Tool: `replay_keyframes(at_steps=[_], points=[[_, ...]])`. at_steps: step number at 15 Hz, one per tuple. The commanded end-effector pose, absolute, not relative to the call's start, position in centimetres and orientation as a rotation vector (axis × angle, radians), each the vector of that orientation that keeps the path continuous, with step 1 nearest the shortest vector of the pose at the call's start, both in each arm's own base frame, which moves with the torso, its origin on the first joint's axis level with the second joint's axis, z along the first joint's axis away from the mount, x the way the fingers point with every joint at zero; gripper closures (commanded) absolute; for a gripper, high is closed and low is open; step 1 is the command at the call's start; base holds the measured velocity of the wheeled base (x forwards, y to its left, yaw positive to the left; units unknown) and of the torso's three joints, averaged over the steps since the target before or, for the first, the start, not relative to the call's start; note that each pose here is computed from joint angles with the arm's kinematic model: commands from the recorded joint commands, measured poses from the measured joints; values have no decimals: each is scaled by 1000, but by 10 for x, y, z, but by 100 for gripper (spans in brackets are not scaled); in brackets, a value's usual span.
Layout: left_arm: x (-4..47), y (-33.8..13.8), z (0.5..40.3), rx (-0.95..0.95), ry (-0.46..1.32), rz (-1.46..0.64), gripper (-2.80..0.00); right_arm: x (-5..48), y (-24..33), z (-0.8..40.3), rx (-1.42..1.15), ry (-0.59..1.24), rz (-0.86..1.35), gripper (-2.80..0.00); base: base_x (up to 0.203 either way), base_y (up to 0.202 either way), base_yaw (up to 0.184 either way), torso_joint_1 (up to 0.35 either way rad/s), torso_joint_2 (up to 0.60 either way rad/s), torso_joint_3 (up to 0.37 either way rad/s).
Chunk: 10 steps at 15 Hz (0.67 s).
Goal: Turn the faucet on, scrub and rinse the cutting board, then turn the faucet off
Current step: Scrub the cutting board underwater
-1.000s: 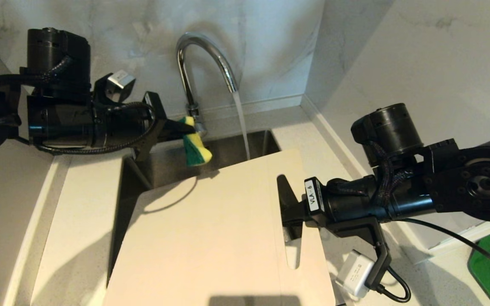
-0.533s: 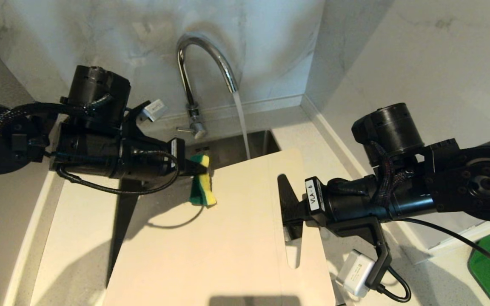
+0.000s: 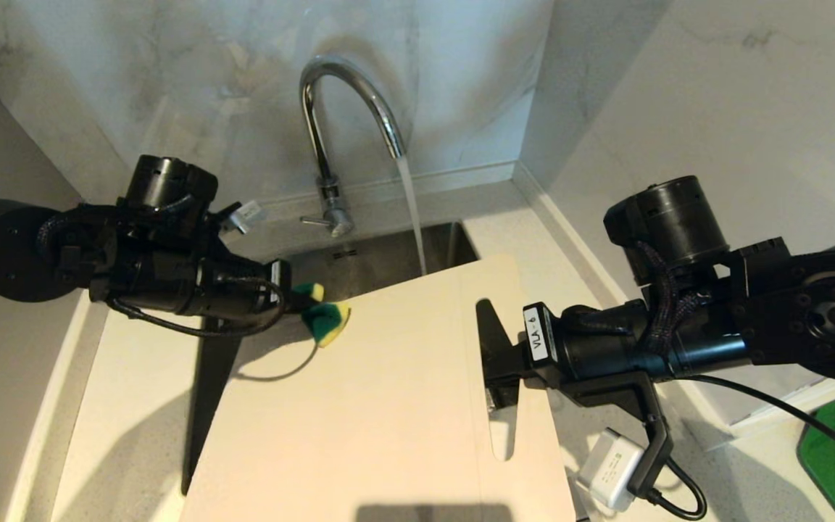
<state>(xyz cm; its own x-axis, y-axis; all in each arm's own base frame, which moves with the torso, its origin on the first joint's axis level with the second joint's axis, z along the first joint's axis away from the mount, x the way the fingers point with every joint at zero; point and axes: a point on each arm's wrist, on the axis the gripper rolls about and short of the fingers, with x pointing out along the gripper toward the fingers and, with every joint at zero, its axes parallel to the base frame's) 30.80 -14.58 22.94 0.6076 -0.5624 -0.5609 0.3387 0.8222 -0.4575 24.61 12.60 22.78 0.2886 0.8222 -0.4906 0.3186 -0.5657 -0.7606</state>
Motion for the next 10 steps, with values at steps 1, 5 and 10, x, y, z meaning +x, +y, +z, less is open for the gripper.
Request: replay_keyframes(at_steps=[1, 5, 10], points=[[302, -135, 223, -281, 769, -522, 0, 246, 126, 228, -2039, -1035, 1237, 0, 0, 0, 0, 0, 0, 0], [290, -122, 234, -292, 740, -537, 0, 246, 126, 229, -2040, -1034, 1235, 0, 0, 0, 0, 0, 0, 0], [290, -88, 219, -301, 771, -470, 0, 246, 124, 229, -2043, -1030, 1230, 0, 0, 0, 0, 0, 0, 0]])
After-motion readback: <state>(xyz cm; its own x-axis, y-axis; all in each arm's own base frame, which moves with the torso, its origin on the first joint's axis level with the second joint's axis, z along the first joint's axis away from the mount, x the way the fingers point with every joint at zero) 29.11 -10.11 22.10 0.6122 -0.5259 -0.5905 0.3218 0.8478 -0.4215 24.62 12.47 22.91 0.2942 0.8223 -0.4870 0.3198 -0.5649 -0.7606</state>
